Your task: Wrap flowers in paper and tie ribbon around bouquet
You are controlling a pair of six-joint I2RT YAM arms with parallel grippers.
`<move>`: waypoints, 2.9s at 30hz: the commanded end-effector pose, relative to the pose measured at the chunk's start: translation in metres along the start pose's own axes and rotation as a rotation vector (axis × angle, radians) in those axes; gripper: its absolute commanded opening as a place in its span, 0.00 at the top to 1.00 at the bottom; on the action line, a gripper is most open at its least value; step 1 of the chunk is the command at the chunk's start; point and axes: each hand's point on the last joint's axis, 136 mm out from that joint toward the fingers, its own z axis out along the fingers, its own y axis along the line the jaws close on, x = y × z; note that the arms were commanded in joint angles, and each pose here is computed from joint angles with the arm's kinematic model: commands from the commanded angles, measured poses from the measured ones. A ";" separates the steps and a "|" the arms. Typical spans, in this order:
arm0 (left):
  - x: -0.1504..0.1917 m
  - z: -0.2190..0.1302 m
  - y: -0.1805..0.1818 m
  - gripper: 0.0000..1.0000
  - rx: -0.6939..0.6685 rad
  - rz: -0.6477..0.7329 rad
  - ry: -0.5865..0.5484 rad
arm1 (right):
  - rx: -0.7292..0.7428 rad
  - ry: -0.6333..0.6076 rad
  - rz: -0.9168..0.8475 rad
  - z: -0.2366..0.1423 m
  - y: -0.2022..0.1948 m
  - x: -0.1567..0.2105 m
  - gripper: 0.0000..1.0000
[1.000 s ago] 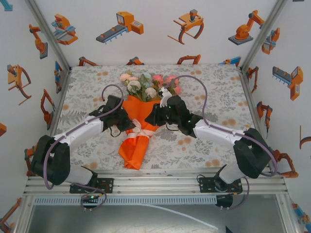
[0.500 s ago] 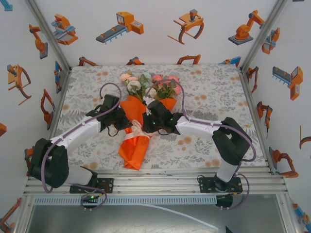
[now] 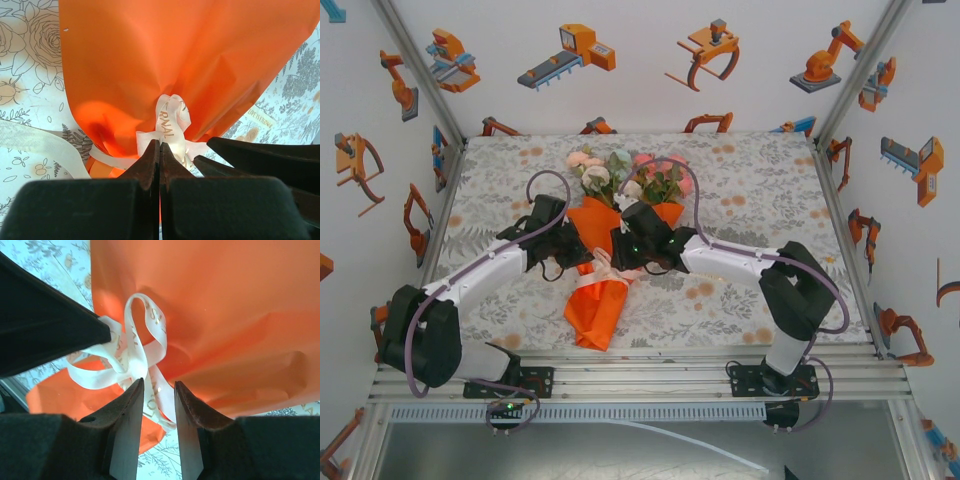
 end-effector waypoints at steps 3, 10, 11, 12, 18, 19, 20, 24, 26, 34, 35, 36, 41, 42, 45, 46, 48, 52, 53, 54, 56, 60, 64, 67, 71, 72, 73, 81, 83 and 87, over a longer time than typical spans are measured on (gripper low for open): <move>0.002 -0.006 0.001 1.00 0.014 0.021 0.004 | 0.010 0.005 0.024 0.015 -0.001 -0.004 0.69; 0.001 -0.008 0.000 1.00 0.016 0.026 -0.001 | -0.081 0.004 -0.015 0.018 0.017 -0.009 0.76; 0.001 -0.009 0.000 1.00 0.017 0.026 -0.003 | -0.098 0.001 -0.015 0.018 0.020 -0.010 0.76; 0.001 -0.008 0.001 1.00 0.016 0.026 -0.003 | -0.120 -0.001 -0.017 0.018 0.023 -0.010 0.76; 0.001 -0.007 0.007 1.00 -0.011 0.028 -0.004 | -0.048 -0.017 -0.031 0.013 0.011 -0.009 0.73; 0.001 -0.007 0.008 1.00 -0.012 0.030 -0.003 | -0.025 -0.024 -0.034 0.011 0.006 -0.011 0.72; 0.001 -0.008 0.007 1.00 -0.012 0.032 -0.003 | -0.012 -0.032 -0.036 0.009 0.003 -0.013 0.72; 0.002 -0.009 0.007 1.00 -0.004 0.037 -0.003 | 0.050 -0.058 -0.013 0.005 -0.013 -0.021 0.75; 0.001 -0.010 0.006 1.00 -0.003 0.036 -0.007 | 0.042 -0.052 -0.018 0.009 -0.013 -0.022 0.79; -0.001 -0.010 0.006 1.00 -0.006 0.035 -0.009 | -0.063 0.033 -0.047 0.033 0.005 -0.009 0.83; -0.001 -0.009 0.006 1.00 -0.005 0.034 -0.008 | -0.069 0.037 -0.047 0.034 0.007 -0.008 0.83; 0.000 -0.009 0.006 1.00 -0.006 0.033 -0.006 | -0.080 0.040 -0.050 0.034 0.009 -0.008 0.83; 0.001 -0.006 0.007 1.00 -0.005 0.027 0.004 | -0.109 0.031 -0.060 0.029 0.016 -0.010 0.82; 0.001 -0.005 0.007 1.00 -0.004 0.026 0.006 | -0.117 0.027 -0.063 0.028 0.017 -0.011 0.82; 0.002 -0.005 0.006 1.00 0.001 0.023 0.007 | -0.104 0.022 -0.077 0.025 0.015 -0.010 0.81; 0.002 -0.005 0.007 1.00 0.001 0.022 0.007 | -0.067 0.018 -0.080 0.025 0.008 -0.009 0.82; 0.002 -0.006 0.006 1.00 0.004 0.022 0.005 | 0.026 0.024 -0.091 0.026 -0.009 -0.008 0.83; 0.001 -0.007 0.007 1.00 0.004 0.022 0.003 | 0.022 0.058 -0.118 0.033 -0.010 0.000 0.84; 0.002 -0.006 0.007 1.00 0.004 0.022 0.006 | 0.007 0.063 -0.119 0.036 -0.007 0.001 0.84; 0.002 -0.007 0.007 1.00 0.003 0.021 0.005 | -0.002 0.066 -0.125 0.039 -0.004 0.002 0.84; 0.002 -0.006 0.006 1.00 0.004 0.020 0.008 | -0.025 0.072 -0.139 0.042 0.004 0.003 0.83; 0.002 -0.004 0.008 1.00 0.000 0.016 0.009 | -0.136 0.045 -0.145 0.039 0.024 -0.002 0.82; 0.004 -0.003 0.014 1.00 -0.023 0.020 0.009 | -0.243 -0.001 -0.147 0.029 0.043 -0.007 0.77; 0.003 -0.004 0.021 1.00 -0.052 0.017 0.000 | -0.297 -0.037 -0.131 0.019 0.051 -0.015 0.77; 0.004 -0.006 0.017 1.00 -0.015 0.017 0.008 | -0.399 -0.037 -0.137 0.015 0.065 -0.011 0.77; 0.005 -0.006 0.015 1.00 -0.003 0.020 0.014 | -0.413 -0.024 -0.135 0.017 0.066 -0.007 0.77; 0.006 -0.007 0.014 1.00 0.003 0.022 0.016 | -0.413 -0.010 -0.133 0.019 0.064 -0.003 0.76; 0.009 -0.011 0.015 1.00 0.020 0.037 0.010 | -0.171 0.068 -0.234 0.014 0.025 0.009 0.68; 0.010 -0.010 0.013 1.00 0.026 0.040 0.016 | -0.144 0.058 -0.242 0.008 0.022 0.005 0.68; 0.009 -0.009 0.012 1.00 0.034 0.034 0.013 | -0.126 0.069 -0.222 0.004 0.020 0.005 0.68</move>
